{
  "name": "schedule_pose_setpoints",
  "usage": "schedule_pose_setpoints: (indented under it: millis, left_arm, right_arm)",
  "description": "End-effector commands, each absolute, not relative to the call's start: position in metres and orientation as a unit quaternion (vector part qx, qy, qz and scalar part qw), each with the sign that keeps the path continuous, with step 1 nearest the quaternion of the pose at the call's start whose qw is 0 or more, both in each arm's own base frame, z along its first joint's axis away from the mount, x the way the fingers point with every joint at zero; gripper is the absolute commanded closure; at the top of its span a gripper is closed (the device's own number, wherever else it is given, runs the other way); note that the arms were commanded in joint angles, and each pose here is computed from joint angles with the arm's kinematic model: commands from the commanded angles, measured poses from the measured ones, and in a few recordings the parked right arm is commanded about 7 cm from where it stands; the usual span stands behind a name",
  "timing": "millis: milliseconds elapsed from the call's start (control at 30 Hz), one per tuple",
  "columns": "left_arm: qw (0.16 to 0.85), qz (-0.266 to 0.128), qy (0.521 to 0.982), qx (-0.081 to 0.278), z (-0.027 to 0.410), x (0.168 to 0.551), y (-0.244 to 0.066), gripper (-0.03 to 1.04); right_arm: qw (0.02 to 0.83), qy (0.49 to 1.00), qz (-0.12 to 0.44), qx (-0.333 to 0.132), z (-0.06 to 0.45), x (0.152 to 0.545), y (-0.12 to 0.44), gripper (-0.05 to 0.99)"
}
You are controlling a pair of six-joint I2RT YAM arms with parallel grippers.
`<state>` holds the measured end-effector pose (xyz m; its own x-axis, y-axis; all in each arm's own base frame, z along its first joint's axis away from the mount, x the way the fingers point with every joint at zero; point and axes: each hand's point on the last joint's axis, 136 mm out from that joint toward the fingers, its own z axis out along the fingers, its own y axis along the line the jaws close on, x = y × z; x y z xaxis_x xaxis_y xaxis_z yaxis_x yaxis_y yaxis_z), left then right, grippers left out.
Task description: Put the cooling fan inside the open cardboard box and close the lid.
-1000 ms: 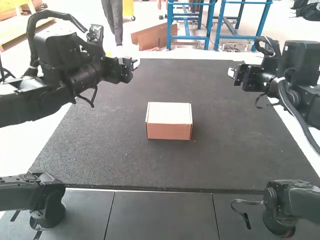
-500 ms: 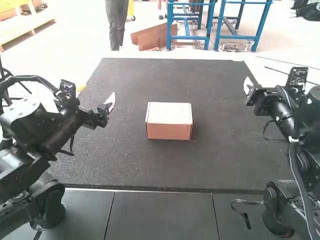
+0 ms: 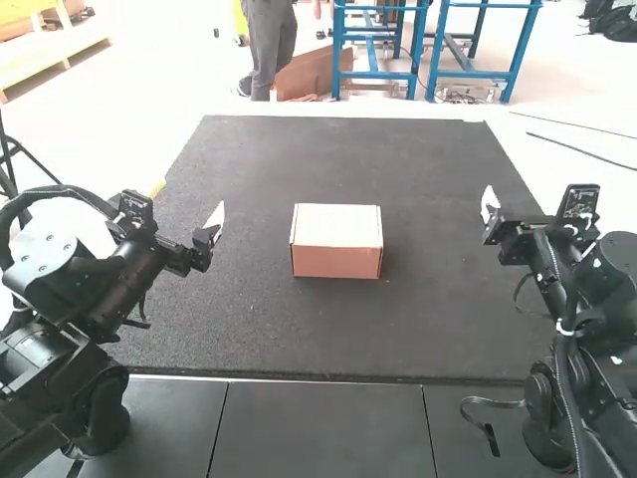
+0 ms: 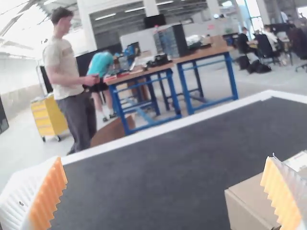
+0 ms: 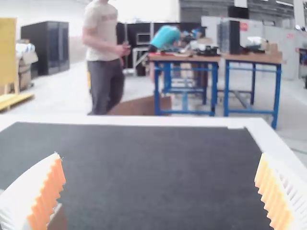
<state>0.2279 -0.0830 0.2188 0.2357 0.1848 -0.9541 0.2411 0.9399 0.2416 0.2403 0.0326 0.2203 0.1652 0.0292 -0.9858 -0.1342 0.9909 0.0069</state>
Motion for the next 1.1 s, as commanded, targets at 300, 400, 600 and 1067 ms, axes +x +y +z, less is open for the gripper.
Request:
schedule_pose_setpoints:
  millis: [300, 400, 600, 1067]
  left_arm:
    - [0.722, -0.04, 0.685, 0.09, 0.184, 0.239, -0.058, 0.05]
    - [0.715, -0.007, 0.697, 0.057, 0.179, 0.244, -0.036, 0.05]
    - [0.699, 0.042, 0.713, 0.037, 0.168, 0.246, -0.011, 0.05]
    - [0.7, 0.009, 0.707, 0.097, 0.168, 0.244, -0.036, 0.05]
  right_arm:
    - [0.718, 0.694, 0.041, 0.001, 0.183, 0.246, 0.013, 0.03]
    - [0.709, 0.705, 0.033, 0.009, 0.175, 0.247, 0.008, 0.03]
    - [0.695, 0.718, 0.031, 0.006, 0.166, 0.247, 0.009, 0.03]
    - [0.676, 0.736, 0.022, 0.012, 0.153, 0.246, 0.004, 0.02]
